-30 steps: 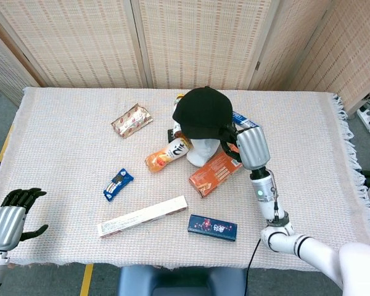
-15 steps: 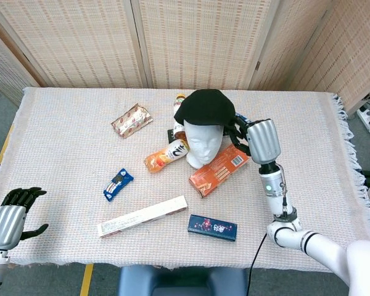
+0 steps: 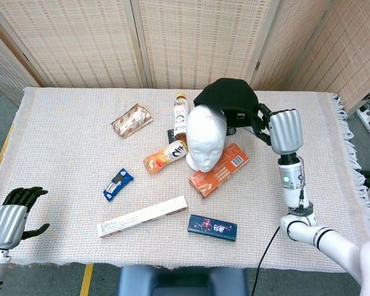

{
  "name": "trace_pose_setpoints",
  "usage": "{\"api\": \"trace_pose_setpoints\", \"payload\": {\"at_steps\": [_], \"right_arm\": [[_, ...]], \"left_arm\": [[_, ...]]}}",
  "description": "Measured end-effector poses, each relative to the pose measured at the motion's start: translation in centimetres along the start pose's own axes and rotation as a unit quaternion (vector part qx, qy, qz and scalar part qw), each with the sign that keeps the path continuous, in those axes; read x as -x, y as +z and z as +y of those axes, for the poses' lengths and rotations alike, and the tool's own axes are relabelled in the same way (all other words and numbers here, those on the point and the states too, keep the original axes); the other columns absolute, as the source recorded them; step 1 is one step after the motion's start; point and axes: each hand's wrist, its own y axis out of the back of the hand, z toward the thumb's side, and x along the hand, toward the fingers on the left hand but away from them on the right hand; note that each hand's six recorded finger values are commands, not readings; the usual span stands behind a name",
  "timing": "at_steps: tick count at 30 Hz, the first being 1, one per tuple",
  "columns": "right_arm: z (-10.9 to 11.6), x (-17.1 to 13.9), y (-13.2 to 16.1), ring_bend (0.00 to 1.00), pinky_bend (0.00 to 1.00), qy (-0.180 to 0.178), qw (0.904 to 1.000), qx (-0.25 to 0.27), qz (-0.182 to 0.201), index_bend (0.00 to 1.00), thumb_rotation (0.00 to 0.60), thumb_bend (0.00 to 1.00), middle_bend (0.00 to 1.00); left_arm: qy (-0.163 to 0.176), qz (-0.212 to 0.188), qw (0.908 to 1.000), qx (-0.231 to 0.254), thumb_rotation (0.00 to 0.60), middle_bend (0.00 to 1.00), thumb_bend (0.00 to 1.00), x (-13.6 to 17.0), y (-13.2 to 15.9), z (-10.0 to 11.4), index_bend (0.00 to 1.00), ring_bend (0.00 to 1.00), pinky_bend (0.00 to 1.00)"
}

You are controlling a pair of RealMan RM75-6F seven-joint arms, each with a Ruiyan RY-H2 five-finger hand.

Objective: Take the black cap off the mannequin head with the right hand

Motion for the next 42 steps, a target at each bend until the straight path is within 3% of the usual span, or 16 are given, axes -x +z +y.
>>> {"api": "trace_pose_setpoints", "payload": {"at_steps": [8,16,24,28,30,32,34,36,39,42], "right_arm": [[1.6,-1.4,-3.3,1.00,1.00,0.016,0.9983,-0.056,0.007,0.79,0.600,1.00,1.00],[2.8,-6.3,-6.3,1.00,1.00,0.065,0.9926,-0.100,0.022,0.79,0.600,1.00,1.00],[1.7,-11.2,-6.8,1.00,1.00,0.133,0.9823,-0.122,0.048,0.78,0.600,1.00,1.00],[0.1,-12.9,-6.5,1.00,1.00,0.165,0.9771,-0.124,0.053,0.71,0.600,0.96,1.00],[-0.8,-13.5,-6.4,0.99,1.00,0.179,0.9751,-0.122,0.049,0.60,0.600,0.82,0.98],[-1.7,-14.2,-6.4,0.91,1.00,0.198,0.9720,-0.120,0.041,0.46,0.599,0.58,0.89],[-2.6,-14.8,-6.5,0.71,0.94,0.217,0.9682,-0.121,0.030,0.24,0.554,0.23,0.68],[-3.1,-15.3,-6.4,0.54,0.82,0.233,0.9653,-0.115,0.019,0.09,0.478,0.05,0.50],[-3.6,-15.8,-6.0,0.35,0.61,0.253,0.9626,-0.098,0.003,0.00,0.396,0.00,0.32],[-3.2,-16.1,-5.7,0.29,0.53,0.264,0.9610,-0.083,-0.010,0.00,0.385,0.00,0.29]], "left_arm": [[-0.001,-0.003,1.0000,0.002,0.600,0.25,0.07,0.0,0.2,-0.1,0.28,0.23,0.20],[-0.002,-0.007,1.0000,0.004,0.600,0.25,0.07,0.2,0.3,-0.2,0.28,0.23,0.20],[-0.001,-0.011,0.9999,0.005,0.600,0.25,0.07,0.5,0.7,-0.1,0.28,0.23,0.20],[-0.002,-0.014,0.9999,0.006,0.600,0.25,0.07,0.6,0.9,-0.1,0.28,0.23,0.20],[-0.002,-0.014,0.9999,0.005,0.600,0.25,0.07,0.6,0.8,0.0,0.28,0.23,0.20],[-0.002,-0.013,0.9999,0.004,0.600,0.25,0.07,0.7,0.7,0.0,0.28,0.23,0.20],[-0.003,-0.010,0.9999,0.002,0.600,0.25,0.07,0.8,0.6,0.1,0.28,0.23,0.20],[-0.003,-0.009,1.0000,0.002,0.600,0.25,0.07,0.9,0.5,0.1,0.28,0.23,0.20],[-0.005,-0.008,1.0000,0.001,0.600,0.25,0.07,0.9,0.5,0.0,0.28,0.23,0.20],[-0.006,-0.008,0.9999,0.002,0.600,0.25,0.07,0.9,0.5,0.0,0.28,0.23,0.20]]}}
